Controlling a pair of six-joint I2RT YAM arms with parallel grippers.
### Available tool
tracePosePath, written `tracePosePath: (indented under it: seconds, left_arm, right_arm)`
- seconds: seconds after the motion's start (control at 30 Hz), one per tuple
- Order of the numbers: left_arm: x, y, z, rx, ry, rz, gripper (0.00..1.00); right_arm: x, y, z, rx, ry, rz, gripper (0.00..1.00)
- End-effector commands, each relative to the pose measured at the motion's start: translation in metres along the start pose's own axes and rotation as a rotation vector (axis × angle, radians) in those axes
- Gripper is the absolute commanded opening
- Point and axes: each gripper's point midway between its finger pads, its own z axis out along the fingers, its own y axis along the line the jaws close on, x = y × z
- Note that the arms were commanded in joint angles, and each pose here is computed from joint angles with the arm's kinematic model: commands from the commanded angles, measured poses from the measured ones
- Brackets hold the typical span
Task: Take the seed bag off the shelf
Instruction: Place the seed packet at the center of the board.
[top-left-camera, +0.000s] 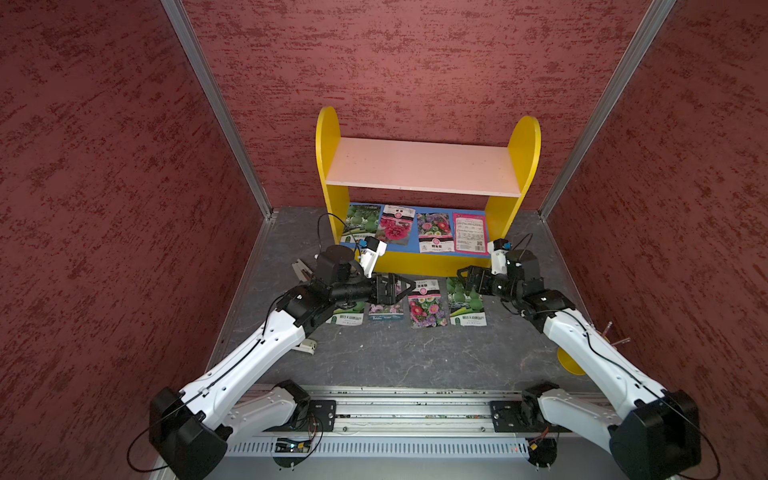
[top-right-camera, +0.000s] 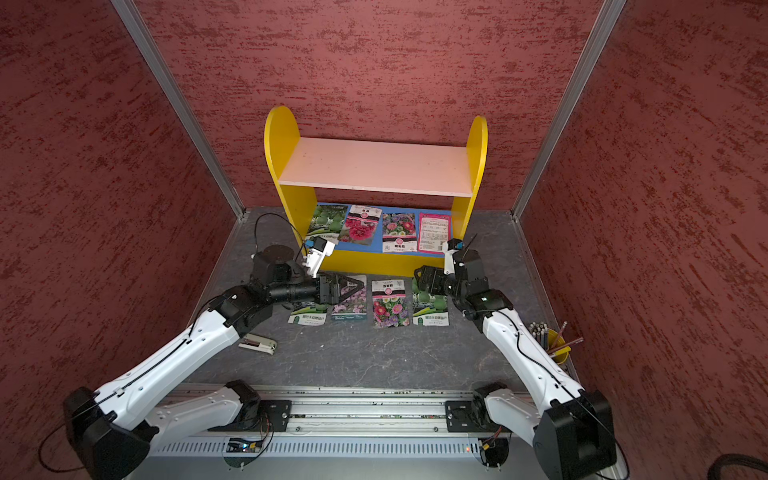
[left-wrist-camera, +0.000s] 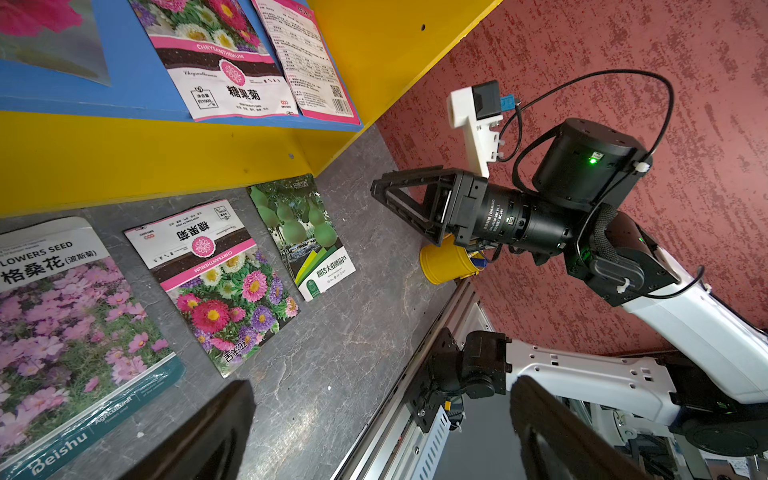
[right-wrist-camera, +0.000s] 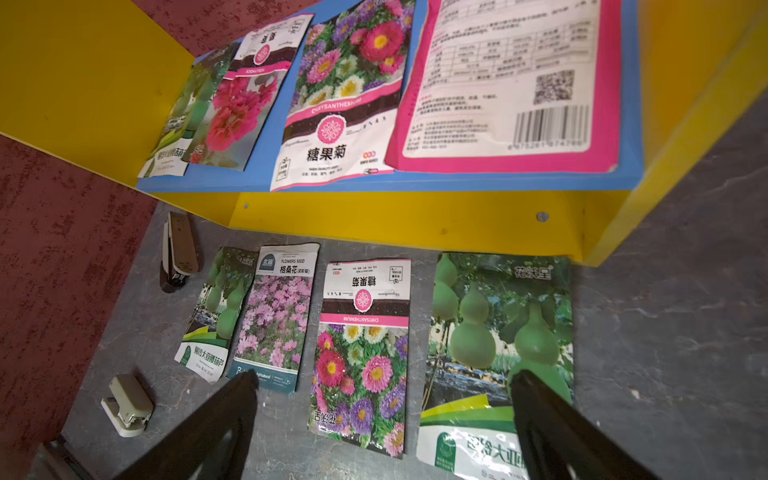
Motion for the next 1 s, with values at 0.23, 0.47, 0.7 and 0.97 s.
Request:
tracePosePath:
  seconds: [0.23, 0.47, 0.7, 0.97]
  left_arm:
    - [0.003, -0.001, 0.006, -0.015, -0.007, 0.002, 1.00]
    - [0.008, 0.003, 0.011, -0.023, 0.011, -0.032, 1.00]
    - [0.010, 0.002, 0.015, -0.027, 0.020, -0.036, 1.00]
    - [0.016, 0.001, 0.014, -0.049, 0.028, 0.000, 1.00]
  right_arm:
    - [-0.057, 0.001, 0.019, 0.161, -0.181, -0.124, 0.98]
    - [-0.089, -0.005, 0.031, 0.275, -0.204, -0.227, 0.98]
    - [-0.112, -0.013, 0.069, 0.352, -0.160, -0.287, 0.98]
    - [-0.127, -0.037, 0.102, 0.441, -0.113, -0.291, 0.97]
